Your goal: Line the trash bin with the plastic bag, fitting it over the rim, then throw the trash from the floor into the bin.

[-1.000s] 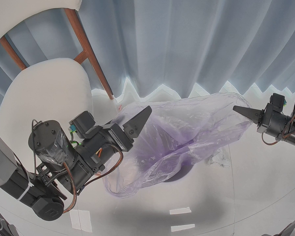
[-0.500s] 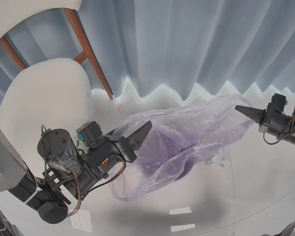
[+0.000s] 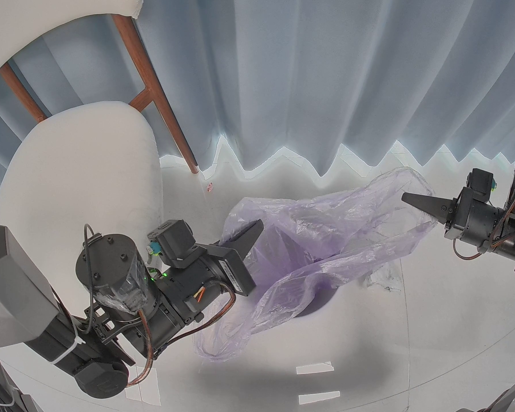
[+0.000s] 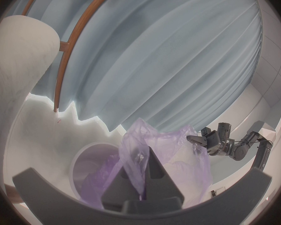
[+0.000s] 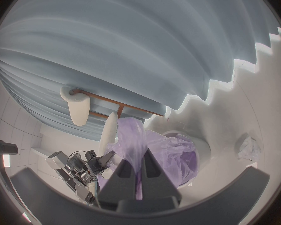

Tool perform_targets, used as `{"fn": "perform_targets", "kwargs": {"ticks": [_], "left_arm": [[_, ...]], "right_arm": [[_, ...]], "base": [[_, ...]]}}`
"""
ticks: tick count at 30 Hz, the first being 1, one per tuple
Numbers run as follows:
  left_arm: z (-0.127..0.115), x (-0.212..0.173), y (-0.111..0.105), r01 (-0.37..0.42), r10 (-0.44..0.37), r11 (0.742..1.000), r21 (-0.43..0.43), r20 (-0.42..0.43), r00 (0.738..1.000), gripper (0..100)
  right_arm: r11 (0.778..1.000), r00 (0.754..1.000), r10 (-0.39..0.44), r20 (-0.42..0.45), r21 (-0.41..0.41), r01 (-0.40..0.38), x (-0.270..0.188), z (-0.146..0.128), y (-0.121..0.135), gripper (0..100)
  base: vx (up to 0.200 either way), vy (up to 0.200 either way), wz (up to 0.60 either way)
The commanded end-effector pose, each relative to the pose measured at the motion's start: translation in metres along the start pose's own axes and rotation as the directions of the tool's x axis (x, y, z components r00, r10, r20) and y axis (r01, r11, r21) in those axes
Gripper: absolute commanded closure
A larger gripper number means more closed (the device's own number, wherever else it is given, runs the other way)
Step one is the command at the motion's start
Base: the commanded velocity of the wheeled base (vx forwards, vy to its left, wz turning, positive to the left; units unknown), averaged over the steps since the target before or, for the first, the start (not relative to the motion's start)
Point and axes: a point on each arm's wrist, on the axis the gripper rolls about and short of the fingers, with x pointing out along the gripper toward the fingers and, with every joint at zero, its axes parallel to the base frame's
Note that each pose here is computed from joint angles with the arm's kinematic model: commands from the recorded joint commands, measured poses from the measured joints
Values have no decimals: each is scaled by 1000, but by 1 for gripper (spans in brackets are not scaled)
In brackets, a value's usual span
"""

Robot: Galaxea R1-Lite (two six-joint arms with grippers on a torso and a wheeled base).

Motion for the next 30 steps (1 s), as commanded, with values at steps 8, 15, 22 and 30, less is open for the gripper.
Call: {"fn": "perform_targets", "kwargs": {"ticks": [8,15,22,30], "left_arm": [[3,-9,-4,54,-53,998,31,-24,998,100],[6,-14,-12,145,-142,989,35,-74,987,100],[9,-8,-22,80,-79,995,65,-14,997,100],[7,-9,-23,-28,25,988,150,25,999,100]], "right_arm": [[999,997,25,-68,25,-23,8,-18,2,100],[999,997,27,-79,30,-25,9,-21,2,100],[998,993,40,-113,44,-35,14,-29,3,100],[997,988,53,-148,63,-44,19,-38,5,100]], "base": [[0,0,0],[171,0,0],[0,0,0],[0,0,0]]}}
